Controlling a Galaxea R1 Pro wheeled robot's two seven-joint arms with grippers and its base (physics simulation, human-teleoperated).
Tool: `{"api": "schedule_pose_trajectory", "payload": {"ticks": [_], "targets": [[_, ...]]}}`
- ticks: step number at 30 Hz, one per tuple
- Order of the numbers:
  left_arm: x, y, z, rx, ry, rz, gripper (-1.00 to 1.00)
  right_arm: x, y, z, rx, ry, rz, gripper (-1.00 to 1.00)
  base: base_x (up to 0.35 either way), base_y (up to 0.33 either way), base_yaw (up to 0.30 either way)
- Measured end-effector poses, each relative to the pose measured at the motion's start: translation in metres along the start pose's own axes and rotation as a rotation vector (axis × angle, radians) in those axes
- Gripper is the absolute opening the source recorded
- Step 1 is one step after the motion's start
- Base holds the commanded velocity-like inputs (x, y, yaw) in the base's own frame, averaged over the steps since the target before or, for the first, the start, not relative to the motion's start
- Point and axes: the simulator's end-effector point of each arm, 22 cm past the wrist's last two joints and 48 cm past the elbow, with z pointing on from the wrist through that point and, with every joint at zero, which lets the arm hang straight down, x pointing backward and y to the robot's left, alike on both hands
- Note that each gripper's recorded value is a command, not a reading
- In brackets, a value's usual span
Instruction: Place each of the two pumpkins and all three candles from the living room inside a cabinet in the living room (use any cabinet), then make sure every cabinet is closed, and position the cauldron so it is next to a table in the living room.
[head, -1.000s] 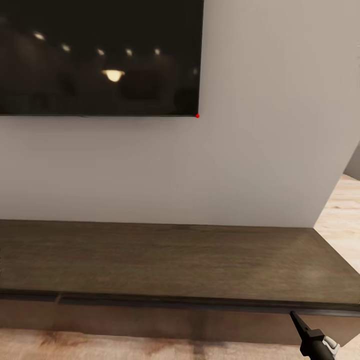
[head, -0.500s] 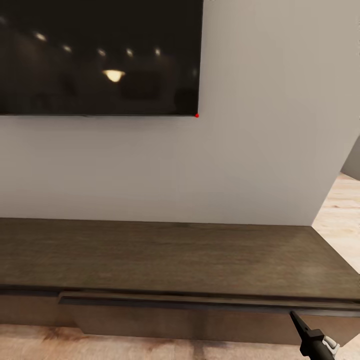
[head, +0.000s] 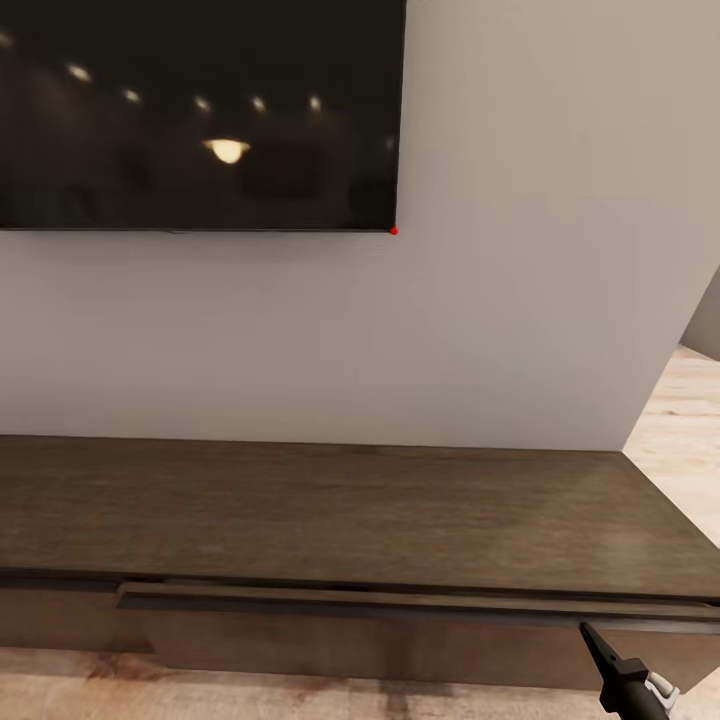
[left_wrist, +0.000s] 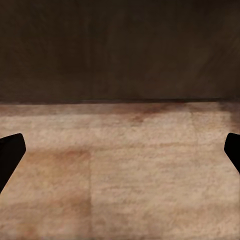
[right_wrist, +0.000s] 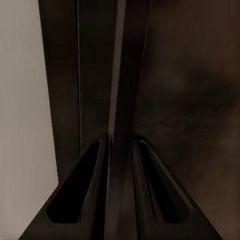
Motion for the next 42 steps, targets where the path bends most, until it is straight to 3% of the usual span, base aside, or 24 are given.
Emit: {"api": "schedule_pose_trajectory", "payload": {"ticks": [31, 42], "targets": [[0.0013, -0.0006, 0.0001, 0.000, 0.002, -0.003, 1.00, -0.0002, 0.0003, 0.0022, 0.002, -0.006, -0.003, -1.00, 0.000, 0.000, 0.000], [0.0014, -0.0004, 0.0001, 0.000, 0.003, -0.002, 1.00, 0.0008, 0.0004, 0.0027, 0.003, 0.003, -0.010, -1.00, -0.131, 0.000, 0.000]]}}
